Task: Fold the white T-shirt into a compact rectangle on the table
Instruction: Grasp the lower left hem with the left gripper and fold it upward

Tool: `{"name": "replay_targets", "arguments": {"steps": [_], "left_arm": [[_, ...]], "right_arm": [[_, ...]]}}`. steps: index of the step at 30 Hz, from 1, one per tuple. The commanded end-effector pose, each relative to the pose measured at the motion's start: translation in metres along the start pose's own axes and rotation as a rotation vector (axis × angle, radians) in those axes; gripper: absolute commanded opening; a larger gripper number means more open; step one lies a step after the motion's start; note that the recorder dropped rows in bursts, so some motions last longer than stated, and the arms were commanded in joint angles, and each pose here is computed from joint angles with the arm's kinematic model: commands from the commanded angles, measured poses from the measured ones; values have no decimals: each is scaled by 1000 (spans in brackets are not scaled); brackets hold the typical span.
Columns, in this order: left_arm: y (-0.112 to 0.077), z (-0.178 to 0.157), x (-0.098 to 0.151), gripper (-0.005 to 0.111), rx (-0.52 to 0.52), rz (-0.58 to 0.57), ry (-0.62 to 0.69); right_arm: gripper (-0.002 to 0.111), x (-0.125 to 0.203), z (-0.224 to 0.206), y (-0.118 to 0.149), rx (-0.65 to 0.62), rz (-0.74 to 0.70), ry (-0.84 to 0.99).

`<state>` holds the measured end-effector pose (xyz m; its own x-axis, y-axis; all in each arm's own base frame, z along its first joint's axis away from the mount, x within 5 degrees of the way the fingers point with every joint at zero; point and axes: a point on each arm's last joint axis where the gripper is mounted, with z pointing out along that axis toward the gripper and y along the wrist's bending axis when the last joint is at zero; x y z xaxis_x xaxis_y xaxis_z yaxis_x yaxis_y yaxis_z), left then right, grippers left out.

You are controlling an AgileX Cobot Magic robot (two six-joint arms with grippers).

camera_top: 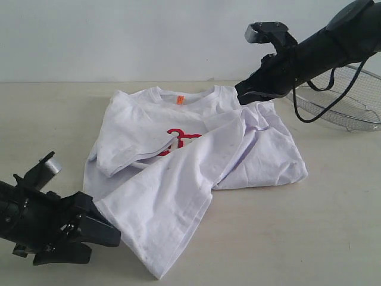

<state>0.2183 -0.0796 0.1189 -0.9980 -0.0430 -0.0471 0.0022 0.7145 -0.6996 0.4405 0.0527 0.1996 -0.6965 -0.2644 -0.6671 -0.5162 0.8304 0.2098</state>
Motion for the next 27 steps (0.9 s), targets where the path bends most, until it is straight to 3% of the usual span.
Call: {"name": "replay_targets", "arguments": {"steps": [1, 6, 10, 14, 22, 27], "left_arm": [[5, 9, -4, 69, 16, -58, -10], [4, 15, -13, 69, 93, -75, -79], [2, 19, -17, 67, 129, -70, -59], [-13, 37, -21, 67, 134, 0, -3], [-23, 42, -43, 67, 110, 55, -62], [-22, 42, -45, 53, 95, 51, -75]], "right_arm": [[0, -3, -1, -1, 8, -7, -13], [0, -3, -1, -1, 14, -7, -17], [0, -4, -1, -2, 19, -2, -25], [0, -4, -1, -2, 21, 2, -29], [0, -4, -1, -2, 20, 1, -28], [0, -4, -1, -2, 20, 1, -28]]}}
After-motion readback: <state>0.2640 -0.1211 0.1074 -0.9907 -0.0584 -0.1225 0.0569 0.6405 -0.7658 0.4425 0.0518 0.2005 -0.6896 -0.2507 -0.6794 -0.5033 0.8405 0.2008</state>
